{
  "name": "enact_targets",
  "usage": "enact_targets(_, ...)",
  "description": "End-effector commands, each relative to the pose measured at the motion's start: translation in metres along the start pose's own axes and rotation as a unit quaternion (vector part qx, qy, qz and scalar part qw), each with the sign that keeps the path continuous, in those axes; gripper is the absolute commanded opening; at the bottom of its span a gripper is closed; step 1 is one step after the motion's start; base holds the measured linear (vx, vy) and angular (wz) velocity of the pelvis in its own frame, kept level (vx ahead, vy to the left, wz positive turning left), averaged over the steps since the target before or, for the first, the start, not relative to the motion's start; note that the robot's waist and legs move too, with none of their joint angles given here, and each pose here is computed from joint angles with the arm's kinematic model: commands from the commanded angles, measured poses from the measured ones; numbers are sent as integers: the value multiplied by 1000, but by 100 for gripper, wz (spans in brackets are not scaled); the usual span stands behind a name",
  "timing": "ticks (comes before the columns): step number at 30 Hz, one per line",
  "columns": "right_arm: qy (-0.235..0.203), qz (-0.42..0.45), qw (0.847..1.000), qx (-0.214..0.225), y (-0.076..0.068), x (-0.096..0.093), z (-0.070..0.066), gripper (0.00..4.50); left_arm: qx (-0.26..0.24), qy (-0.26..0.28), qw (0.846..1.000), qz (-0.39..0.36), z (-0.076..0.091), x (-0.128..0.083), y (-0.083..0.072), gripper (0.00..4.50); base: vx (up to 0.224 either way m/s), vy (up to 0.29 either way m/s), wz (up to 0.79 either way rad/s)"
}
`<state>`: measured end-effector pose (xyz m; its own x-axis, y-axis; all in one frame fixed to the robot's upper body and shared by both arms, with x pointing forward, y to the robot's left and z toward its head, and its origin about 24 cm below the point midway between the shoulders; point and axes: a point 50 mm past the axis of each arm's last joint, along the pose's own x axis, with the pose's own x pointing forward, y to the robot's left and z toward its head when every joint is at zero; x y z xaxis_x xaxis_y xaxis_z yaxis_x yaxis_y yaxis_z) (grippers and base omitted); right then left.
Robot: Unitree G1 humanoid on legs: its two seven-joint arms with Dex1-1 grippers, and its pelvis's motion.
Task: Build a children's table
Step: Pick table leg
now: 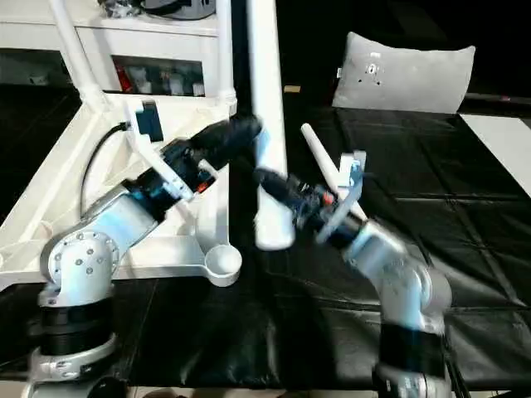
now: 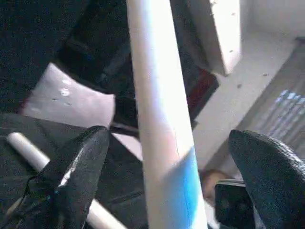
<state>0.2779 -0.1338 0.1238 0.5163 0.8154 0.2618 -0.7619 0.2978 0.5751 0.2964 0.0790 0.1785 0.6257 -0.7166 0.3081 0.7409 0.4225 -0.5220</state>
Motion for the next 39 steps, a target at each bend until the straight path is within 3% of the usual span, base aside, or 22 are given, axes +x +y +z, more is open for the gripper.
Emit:
enact_targets(1, 1, 18, 1000, -16, 7, 0, 4, 191, -8, 2, 1000, -22, 1, 3, -7, 450, 0, 0, 0)
enact_targets(6, 15, 23, 999, -28, 11, 1, 1, 191, -18, 16, 999, -33, -2, 4, -11, 450, 0, 0, 0)
enact_targets(10, 42, 12, 997, -69, 12, 3, -4, 191, -3, 16, 999, -33, -2, 5, -11, 450, 0, 0, 0)
enact_targets(11, 53, 0, 993, -103, 11, 5, -5, 191, 7, 12, 1000, -27, -1, 5, -10, 432, 0, 0, 0)
enact_targets(14, 34, -33, 989, -140, 8, 11, -4, 191, 28, 18, 999, -8, -4, 3, -5, 421, 0, 0, 0)
enact_targets(16, 22, -37, 989, -140, 8, 14, -4, 191, 72, 24, 997, -6, -6, 3, -5, 414, 0, 0, 0)
enact_targets(19, 23, -38, 989, -142, 7, 15, -5, 191, 93, 23, 995, -12, -6, 3, -7, 414, 0, 0, 0)
enact_targets(23, 48, -34, 986, -157, 7, 16, -17, 191, 156, 38, 987, -15, -11, 3, -7, 414, 0, 0, 0)
enact_targets(28, 57, -26, 985, -162, 10, 17, -24, 191, 165, 34, 986, -5, -12, 2, -3, 414, 0, 0, 0)
enact_targets(39, 53, -33, 983, -173, 8, 17, -24, 191, 200, 34, 979, 7, -13, -1, 3, 414, 0, 0, 0)
